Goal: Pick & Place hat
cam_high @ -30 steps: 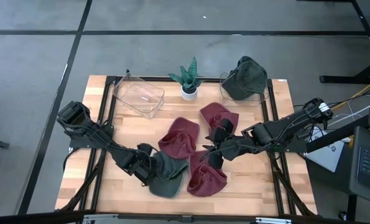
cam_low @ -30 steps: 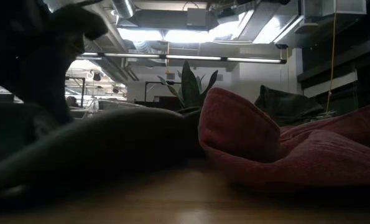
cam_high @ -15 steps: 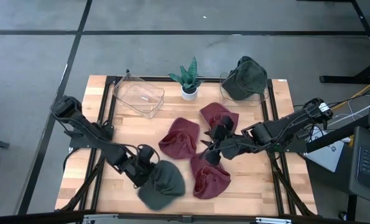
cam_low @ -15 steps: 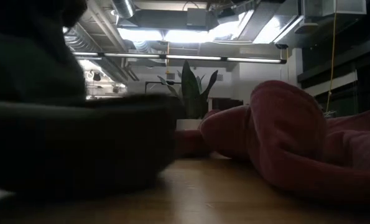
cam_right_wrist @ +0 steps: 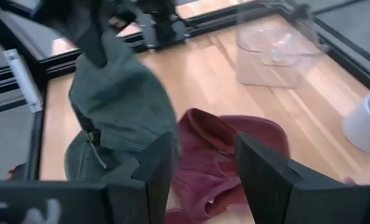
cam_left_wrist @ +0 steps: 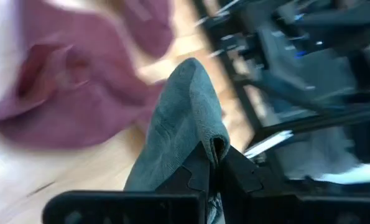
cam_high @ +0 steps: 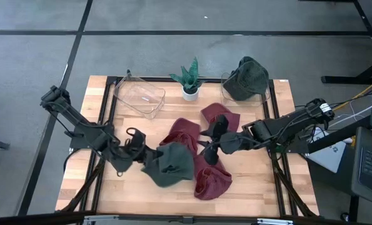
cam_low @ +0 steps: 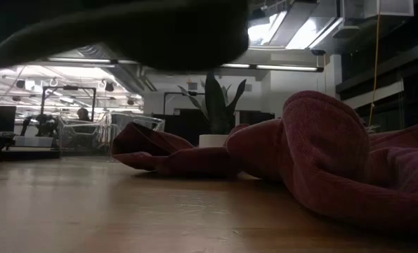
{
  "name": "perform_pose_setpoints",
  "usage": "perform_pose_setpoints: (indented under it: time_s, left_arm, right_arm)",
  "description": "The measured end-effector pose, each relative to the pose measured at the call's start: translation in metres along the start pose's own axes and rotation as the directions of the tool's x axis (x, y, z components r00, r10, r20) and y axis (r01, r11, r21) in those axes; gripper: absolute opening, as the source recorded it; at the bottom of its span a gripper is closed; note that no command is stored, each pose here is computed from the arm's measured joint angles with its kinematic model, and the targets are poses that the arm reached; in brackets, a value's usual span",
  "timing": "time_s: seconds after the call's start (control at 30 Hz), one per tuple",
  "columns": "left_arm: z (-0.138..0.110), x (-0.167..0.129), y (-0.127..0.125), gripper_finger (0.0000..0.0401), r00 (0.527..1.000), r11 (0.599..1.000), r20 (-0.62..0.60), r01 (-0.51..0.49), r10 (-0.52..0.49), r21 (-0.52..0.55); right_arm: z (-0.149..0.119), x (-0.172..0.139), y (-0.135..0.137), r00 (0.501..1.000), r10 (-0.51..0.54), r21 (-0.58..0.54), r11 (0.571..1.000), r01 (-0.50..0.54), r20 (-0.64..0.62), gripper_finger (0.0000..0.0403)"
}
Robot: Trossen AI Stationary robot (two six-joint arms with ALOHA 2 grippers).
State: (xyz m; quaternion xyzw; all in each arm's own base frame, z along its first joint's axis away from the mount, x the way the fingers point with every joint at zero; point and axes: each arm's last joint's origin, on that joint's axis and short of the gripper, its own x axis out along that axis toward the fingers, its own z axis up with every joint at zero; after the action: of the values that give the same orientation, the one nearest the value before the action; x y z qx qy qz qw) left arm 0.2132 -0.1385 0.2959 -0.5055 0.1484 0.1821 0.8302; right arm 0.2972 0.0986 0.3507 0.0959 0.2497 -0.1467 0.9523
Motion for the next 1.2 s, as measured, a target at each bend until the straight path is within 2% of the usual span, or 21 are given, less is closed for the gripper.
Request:
perform_pose_setpoints:
  time_s: [0.27,0.4,0.5,0.63,0.77,1.0,1.2]
  left_arm:
    - [0.015,-0.012,-0.023,0.0010,0.978,0.971,0.029,0.199,-0.205,0.130]
    - [0.017,-0.015,-0.028,0.0010,0.966,0.949,0.019,0.251,-0.260,0.190]
    - [0.017,-0.015,-0.029,0.0010,0.965,0.942,0.013,0.254,-0.263,0.217]
    - [0.016,-0.015,-0.029,0.0011,0.964,0.938,0.007,0.256,-0.265,0.235]
    - [0.016,-0.015,-0.029,0.0011,0.963,0.936,-0.002,0.261,-0.268,0.236]
    - [0.016,-0.015,-0.029,0.0011,0.963,0.933,-0.006,0.262,-0.269,0.246]
    - [0.017,-0.015,-0.029,0.0011,0.965,0.934,0.016,0.250,-0.263,0.256]
  right_arm:
    - [0.011,0.002,0.004,0.981,0.195,-0.066,0.979,-0.193,0.022,0.0169]
    - [0.019,0.004,0.004,0.951,0.306,-0.100,0.949,-0.300,0.048,0.0169]
    - [0.022,0.006,0.002,0.928,0.371,-0.107,0.925,-0.365,0.041,0.0169]
    - [0.023,0.011,-0.003,0.922,0.386,-0.088,0.920,-0.383,0.024,0.0179]
    - [0.023,0.019,-0.007,0.914,0.405,-0.020,0.914,-0.405,-0.010,0.0199]
    - [0.018,0.027,-0.010,0.922,0.384,0.007,0.923,-0.384,-0.059,0.0242]
    - [0.017,0.027,-0.010,0.922,0.382,0.015,0.924,-0.382,-0.065,0.0241]
